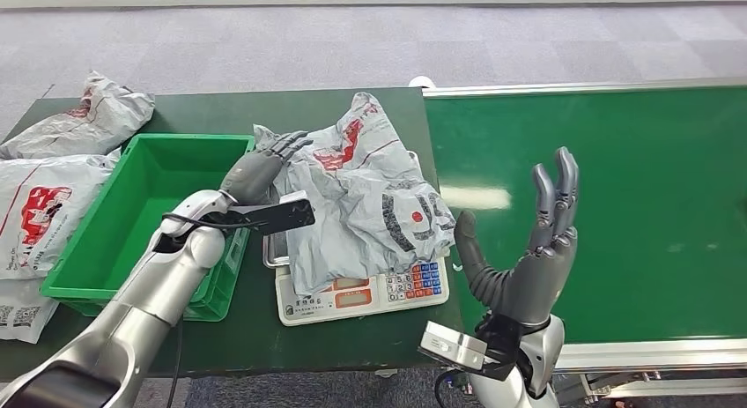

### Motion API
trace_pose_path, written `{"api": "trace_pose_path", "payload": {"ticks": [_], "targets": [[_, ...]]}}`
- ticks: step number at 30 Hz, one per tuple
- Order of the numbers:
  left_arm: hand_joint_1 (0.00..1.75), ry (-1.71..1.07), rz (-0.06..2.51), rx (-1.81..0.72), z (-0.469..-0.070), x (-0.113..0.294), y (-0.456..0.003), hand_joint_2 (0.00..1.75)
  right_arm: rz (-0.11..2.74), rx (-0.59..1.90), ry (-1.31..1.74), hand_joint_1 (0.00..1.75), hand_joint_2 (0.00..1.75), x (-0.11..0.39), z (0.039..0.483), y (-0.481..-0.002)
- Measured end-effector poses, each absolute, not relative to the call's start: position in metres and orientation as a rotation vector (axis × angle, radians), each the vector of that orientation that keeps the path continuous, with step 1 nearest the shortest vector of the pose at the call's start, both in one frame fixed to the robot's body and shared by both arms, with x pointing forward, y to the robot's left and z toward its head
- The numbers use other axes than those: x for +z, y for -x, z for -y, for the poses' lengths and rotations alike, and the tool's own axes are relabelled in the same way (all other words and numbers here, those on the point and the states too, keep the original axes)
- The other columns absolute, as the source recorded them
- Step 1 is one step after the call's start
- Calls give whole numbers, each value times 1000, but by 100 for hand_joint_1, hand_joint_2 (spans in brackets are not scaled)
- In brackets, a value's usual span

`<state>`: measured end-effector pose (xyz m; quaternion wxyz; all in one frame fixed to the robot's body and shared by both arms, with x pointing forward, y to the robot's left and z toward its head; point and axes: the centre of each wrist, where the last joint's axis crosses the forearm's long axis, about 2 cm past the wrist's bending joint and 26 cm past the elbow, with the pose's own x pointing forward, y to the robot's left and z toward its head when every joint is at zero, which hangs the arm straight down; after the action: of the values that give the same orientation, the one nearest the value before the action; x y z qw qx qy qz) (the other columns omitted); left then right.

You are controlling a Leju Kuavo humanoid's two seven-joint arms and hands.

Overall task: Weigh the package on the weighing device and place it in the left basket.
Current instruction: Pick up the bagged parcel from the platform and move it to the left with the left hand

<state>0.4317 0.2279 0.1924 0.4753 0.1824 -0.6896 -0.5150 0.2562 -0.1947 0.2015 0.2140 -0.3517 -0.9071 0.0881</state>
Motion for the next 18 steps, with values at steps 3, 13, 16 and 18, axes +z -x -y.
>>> {"api": "trace_pose_path", "payload": {"ticks": [3,13,16,18], "targets": [[0,-421,1612,-1351,-214,200,-444,175,2513,234,968,0,175,201,195,-256],[0,-271,1452,-1500,-167,183,-439,175,2510,179,936,0,175,205,197,-260],[113,-222,1403,-1545,-153,171,-431,175,2521,159,924,0,175,207,199,-264],[175,-197,1375,-1579,-146,164,-425,175,2523,150,918,0,175,209,200,-266]]}}
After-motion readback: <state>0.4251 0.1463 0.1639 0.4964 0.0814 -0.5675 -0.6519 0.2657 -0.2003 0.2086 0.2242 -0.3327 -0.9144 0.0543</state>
